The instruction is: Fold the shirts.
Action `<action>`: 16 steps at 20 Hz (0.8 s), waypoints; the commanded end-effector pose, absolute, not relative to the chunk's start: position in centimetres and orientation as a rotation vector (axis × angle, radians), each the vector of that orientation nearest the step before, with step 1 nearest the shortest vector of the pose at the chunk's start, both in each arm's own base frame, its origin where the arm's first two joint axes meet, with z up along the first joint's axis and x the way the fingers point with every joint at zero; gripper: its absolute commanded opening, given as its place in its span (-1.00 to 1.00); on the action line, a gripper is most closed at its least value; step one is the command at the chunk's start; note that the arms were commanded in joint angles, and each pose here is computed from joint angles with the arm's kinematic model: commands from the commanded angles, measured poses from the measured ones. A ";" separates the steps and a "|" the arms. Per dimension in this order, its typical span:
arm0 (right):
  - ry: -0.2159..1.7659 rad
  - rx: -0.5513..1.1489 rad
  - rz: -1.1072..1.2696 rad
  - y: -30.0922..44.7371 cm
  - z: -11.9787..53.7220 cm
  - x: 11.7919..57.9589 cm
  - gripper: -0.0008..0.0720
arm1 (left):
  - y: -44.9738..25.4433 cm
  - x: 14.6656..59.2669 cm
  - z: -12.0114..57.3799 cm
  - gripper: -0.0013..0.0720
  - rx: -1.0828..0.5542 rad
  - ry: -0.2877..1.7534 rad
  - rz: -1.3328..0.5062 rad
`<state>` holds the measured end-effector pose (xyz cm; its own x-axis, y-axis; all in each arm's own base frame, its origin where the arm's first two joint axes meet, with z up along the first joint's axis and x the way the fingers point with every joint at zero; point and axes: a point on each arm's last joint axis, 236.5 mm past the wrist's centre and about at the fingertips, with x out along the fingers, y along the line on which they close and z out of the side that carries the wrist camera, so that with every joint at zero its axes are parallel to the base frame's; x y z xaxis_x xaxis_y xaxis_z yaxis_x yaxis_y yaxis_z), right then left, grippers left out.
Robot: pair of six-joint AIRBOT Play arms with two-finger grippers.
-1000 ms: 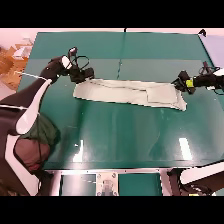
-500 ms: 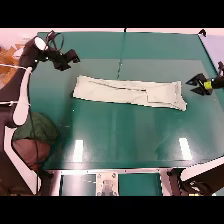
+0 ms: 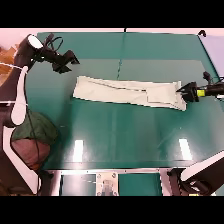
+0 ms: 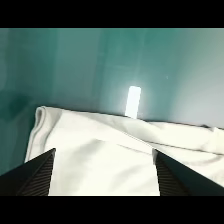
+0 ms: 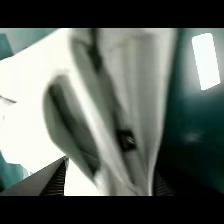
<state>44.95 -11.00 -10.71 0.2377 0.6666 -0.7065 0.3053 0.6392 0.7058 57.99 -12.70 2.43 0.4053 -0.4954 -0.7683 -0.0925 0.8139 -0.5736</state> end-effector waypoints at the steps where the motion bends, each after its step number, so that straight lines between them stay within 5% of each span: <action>1: 1.367 0.827 0.349 -8.0 -11.6 46.6 0.68 | -14.7 57.5 2.8 0.96 -0.573 1.145 -0.335; 2: 1.362 0.804 0.362 -7.5 -11.2 47.2 0.58 | -15.5 57.3 2.8 0.96 -0.566 1.149 -0.348; 3: 1.354 0.784 0.374 -7.1 -10.7 47.7 -0.01 | -16.3 57.1 2.8 0.95 -0.553 1.153 -0.363; 4: 1.345 0.767 0.386 -7.1 -9.9 48.1 -0.73 | -17.2 56.8 2.8 0.61 -0.529 1.153 -0.387; 5: 1.338 0.756 0.395 -7.1 -9.1 48.4 -0.93 | -18.2 56.5 2.8 -0.49 -0.504 1.153 -0.413; 6: 1.334 0.751 0.400 -7.2 -8.0 48.7 -0.93 | -19.2 56.3 2.9 -0.91 -0.471 1.145 -0.443; 16: 1.250 0.589 0.478 -3.1 6.4 48.4 -0.94 | -41.8 50.9 -5.7 -0.90 -0.355 1.069 -0.654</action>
<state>49.09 -5.35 2.21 0.2452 0.6348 -0.7327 0.0362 0.7493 0.6612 52.53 -35.29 -3.07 0.2946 -0.6207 -0.7266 0.2716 0.7834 -0.5591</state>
